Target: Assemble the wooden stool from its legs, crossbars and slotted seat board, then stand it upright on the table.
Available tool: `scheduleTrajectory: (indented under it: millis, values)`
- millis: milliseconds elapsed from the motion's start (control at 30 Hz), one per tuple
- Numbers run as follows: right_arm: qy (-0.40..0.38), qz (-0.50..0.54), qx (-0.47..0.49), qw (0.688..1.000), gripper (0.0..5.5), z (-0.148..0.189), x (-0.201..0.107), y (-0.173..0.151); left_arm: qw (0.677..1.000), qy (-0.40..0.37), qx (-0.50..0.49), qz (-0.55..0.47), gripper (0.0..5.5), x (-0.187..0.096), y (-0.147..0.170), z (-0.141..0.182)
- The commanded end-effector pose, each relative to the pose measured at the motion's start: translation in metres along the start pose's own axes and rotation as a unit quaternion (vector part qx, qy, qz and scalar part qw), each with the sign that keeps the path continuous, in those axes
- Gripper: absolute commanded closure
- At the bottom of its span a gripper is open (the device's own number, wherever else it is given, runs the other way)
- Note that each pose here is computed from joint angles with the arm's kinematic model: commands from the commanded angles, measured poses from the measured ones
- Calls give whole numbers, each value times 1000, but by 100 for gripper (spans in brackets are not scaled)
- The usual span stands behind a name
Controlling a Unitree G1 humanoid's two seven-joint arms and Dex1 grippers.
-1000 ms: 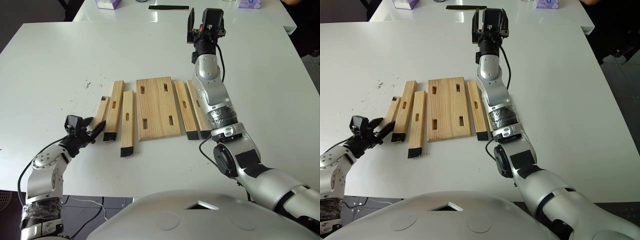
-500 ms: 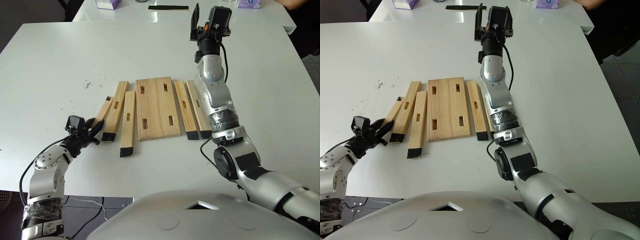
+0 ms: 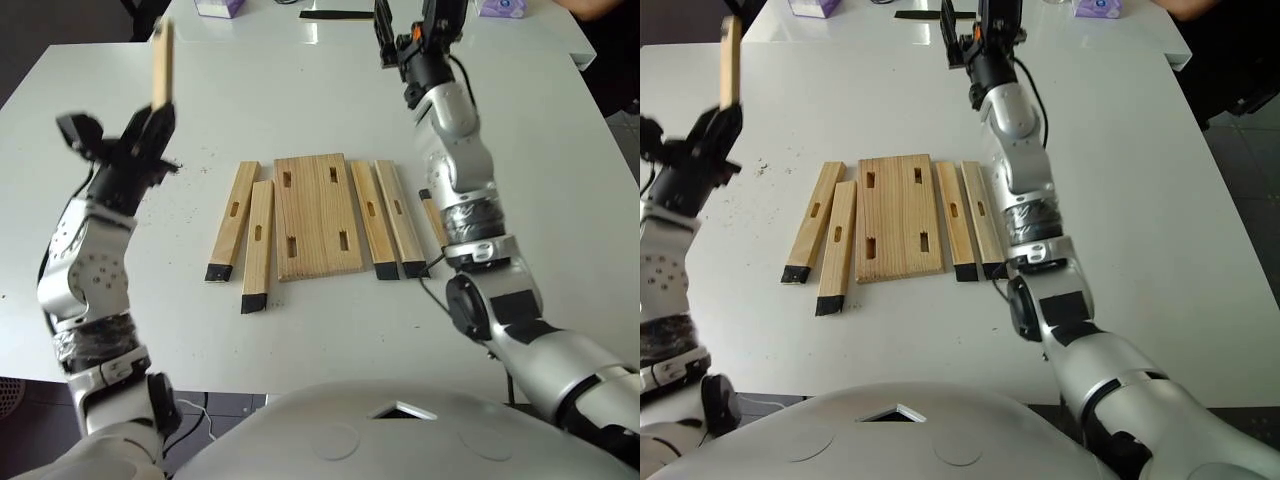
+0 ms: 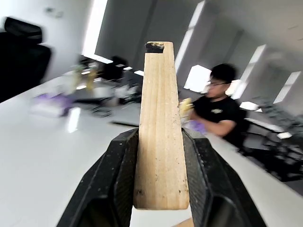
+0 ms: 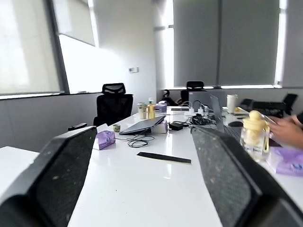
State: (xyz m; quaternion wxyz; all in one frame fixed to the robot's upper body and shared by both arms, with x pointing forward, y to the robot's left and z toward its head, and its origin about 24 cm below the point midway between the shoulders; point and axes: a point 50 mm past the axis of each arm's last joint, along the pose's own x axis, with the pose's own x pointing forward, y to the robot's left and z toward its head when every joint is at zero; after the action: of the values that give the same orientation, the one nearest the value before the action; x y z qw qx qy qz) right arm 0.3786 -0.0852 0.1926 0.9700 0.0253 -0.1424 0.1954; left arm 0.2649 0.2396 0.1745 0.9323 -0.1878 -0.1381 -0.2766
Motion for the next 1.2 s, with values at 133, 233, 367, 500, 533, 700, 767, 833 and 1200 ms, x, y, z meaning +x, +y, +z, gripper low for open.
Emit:
scheduleTrajectory:
  millis: [133,233,367,500,533,700,767,833,1200]
  values:
    - [1,327,148,933,185,57,-16,-3,981,-23,-35,-189,418,34,-39,25]
    - [34,374,163,913,185,71,-20,-13,970,-17,-41,-241,418,42,-48,30]
    - [60,417,185,888,185,78,-22,-14,959,11,-51,-279,418,41,-56,24]
    - [48,487,238,839,185,98,-30,-1,952,36,-66,-297,418,36,-58,18]
    - [46,501,242,830,185,102,-32,2,951,39,-69,-299,418,35,-57,17]
    - [31,532,253,807,185,116,-36,6,941,50,-83,-323,418,34,-59,11]
    - [25,542,255,800,185,121,-37,7,939,53,-86,-328,418,34,-59,9]
    - [23,544,257,798,185,123,-36,8,938,55,-90,-332,418,34,-59,6]
    - [31,556,257,790,268,116,-35,17,927,55,-113,-354,418,34,-68,-1]
